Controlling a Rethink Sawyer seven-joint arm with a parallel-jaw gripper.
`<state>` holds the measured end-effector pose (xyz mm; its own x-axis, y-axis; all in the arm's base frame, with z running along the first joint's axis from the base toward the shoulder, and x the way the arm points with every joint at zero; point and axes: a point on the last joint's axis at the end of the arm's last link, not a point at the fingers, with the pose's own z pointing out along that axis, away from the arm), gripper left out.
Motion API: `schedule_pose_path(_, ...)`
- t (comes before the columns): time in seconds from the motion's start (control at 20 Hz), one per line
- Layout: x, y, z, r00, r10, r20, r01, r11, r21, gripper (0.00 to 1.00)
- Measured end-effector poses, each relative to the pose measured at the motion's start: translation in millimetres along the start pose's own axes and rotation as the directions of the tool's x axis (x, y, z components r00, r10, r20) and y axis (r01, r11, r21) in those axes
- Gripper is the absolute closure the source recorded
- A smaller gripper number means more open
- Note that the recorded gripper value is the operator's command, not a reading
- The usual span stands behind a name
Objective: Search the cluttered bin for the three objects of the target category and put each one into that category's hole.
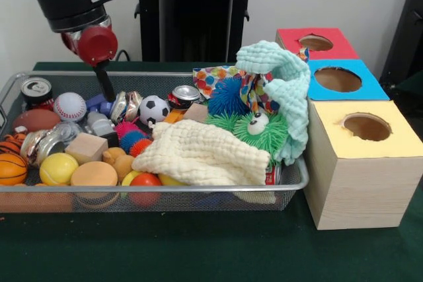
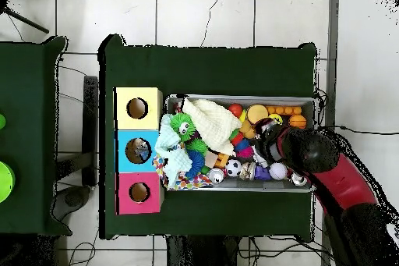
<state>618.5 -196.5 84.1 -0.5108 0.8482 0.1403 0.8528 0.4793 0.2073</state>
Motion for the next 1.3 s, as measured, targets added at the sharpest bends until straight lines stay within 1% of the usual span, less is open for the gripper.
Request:
schedule_pose_path(0.2, -6.9, -1.6, 1.7, 1.0000, 0.008, 0.006, -0.008, 1.0000, -0.001, 1.00)
schedule_pose_path(0.45, -28.7, -16.5, 11.7, 0.9991, 0.041, 0.016, -0.041, 0.9992, 0.004, 1.00)
schedule_pose_path(0.55, -38.7, -29.1, 16.8, 0.9979, 0.061, 0.022, -0.061, 0.9980, 0.017, 1.00)
schedule_pose_path(0.65, -42.1, -34.3, 17.8, 0.9973, 0.068, 0.026, -0.069, 0.9973, 0.024, 1.00)
schedule_pose_path(0.7, -47.8, -41.8, 18.0, 0.9963, 0.080, 0.032, -0.080, 0.9963, 0.030, 1.00)
schedule_pose_path(0.85, -56.1, -53.1, 18.3, 0.9944, 0.099, 0.037, -0.100, 0.9944, 0.034, 1.00)
schedule_pose_path(1.05, -70.3, -81.6, 20.3, 0.9883, 0.149, 0.030, -0.150, 0.9881, 0.033, 1.00)
schedule_pose_path(1.1, -77.6, -99.5, 22.8, 0.9833, 0.180, 0.023, -0.181, 0.9829, 0.033, 0.00)
schedule_pose_path(1.25, -80.8, -107.7, 23.6, 0.9807, 0.195, 0.020, -0.195, 0.9802, 0.032, 0.00)
schedule_pose_path(1.3, -83.9, -115.5, 24.4, 0.9779, 0.208, 0.018, -0.209, 0.9775, 0.032, 0.00)
